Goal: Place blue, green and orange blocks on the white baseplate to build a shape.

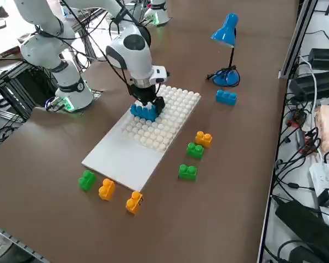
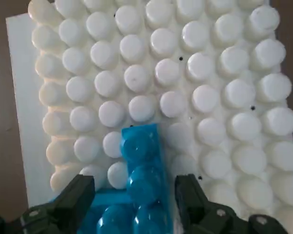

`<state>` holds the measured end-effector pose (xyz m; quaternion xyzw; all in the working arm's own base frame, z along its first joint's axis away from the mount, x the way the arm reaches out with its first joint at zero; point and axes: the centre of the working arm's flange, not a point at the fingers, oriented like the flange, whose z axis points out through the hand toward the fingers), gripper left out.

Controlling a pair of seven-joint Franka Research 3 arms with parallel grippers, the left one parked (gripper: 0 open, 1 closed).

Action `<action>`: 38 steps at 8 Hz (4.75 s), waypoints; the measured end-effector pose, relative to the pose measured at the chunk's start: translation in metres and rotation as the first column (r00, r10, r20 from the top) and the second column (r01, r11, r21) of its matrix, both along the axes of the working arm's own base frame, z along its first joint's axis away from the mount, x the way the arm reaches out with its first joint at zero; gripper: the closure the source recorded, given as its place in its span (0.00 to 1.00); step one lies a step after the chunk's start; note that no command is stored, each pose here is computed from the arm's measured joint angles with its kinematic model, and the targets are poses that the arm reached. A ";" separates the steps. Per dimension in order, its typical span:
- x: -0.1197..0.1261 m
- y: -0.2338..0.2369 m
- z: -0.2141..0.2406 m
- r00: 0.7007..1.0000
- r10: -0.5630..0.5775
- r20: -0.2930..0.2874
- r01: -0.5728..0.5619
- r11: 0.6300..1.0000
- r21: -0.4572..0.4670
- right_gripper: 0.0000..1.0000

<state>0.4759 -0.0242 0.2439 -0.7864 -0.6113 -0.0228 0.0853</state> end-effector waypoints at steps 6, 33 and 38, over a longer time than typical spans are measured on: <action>0.010 0.004 0.052 0.972 -0.234 -0.038 0.235 0.972 0.019 0.00; 0.238 -0.113 -0.002 0.181 -0.981 0.069 0.971 0.167 -0.171 0.00; 0.236 -0.115 -0.033 0.174 -0.982 0.069 0.970 0.159 -0.185 0.01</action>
